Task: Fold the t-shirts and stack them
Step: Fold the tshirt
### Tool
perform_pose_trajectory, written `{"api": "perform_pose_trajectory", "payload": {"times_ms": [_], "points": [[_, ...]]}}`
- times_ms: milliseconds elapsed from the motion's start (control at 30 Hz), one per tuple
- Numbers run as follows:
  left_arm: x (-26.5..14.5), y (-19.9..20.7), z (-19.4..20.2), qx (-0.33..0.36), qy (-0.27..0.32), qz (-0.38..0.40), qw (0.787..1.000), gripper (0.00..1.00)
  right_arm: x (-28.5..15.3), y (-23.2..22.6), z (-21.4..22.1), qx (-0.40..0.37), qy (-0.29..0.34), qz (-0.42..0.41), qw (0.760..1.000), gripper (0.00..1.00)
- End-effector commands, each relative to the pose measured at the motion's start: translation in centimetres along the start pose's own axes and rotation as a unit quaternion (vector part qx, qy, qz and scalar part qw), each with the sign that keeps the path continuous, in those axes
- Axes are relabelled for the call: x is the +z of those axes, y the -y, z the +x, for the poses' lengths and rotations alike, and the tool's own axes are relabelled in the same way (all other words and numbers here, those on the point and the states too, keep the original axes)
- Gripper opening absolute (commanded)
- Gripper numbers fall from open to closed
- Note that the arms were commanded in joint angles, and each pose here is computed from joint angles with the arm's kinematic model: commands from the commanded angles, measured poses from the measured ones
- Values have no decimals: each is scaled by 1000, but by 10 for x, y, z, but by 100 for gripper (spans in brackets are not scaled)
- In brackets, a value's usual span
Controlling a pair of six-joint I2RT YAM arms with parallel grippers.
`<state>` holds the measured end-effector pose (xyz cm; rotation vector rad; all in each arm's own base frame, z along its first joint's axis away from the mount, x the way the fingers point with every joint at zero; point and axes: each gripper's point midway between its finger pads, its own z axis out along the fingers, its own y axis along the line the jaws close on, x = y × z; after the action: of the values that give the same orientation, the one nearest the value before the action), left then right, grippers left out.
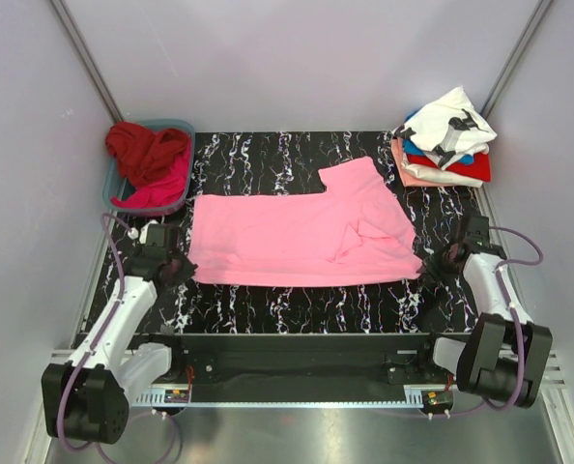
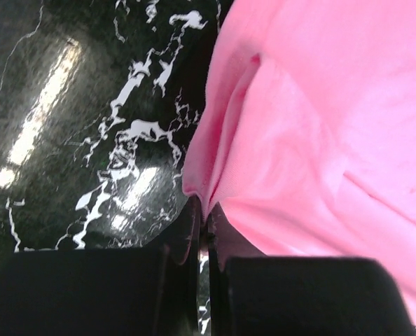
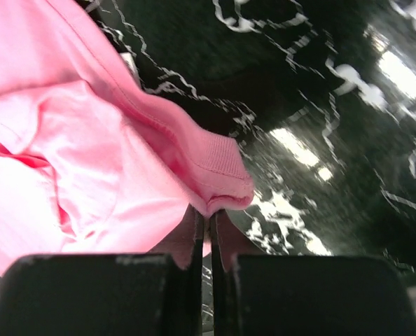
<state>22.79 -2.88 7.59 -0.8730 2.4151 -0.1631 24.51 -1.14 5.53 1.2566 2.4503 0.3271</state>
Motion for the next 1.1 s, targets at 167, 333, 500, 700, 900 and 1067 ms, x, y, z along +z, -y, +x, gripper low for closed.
{"api": "perform_pose_trajectory", "payload": {"times_ms": [167, 333, 500, 700, 900, 1067], "points": [[-20, -8, 26, -66, -38, 0, 997, 19, -31, 21, -3, 77, 61, 40, 994, 29], [-51, 7, -6, -58, 26, 41, 997, 88, -55, 11, -19, 67, 113, 10, 991, 100], [-62, 36, -28, -22, 50, 99, 994, 89, -90, -56, -15, -18, 113, -179, 977, 97], [-21, 72, -2, -4, -13, 164, 986, 84, -51, -102, 7, -87, -44, -249, 964, 85], [4, 102, 25, 55, -57, 155, 985, 84, -6, -117, 25, -103, -123, -230, 960, 80], [30, 97, 46, 78, -90, 132, 984, 84, 31, -95, 26, -93, -126, -158, 975, 83]]}}
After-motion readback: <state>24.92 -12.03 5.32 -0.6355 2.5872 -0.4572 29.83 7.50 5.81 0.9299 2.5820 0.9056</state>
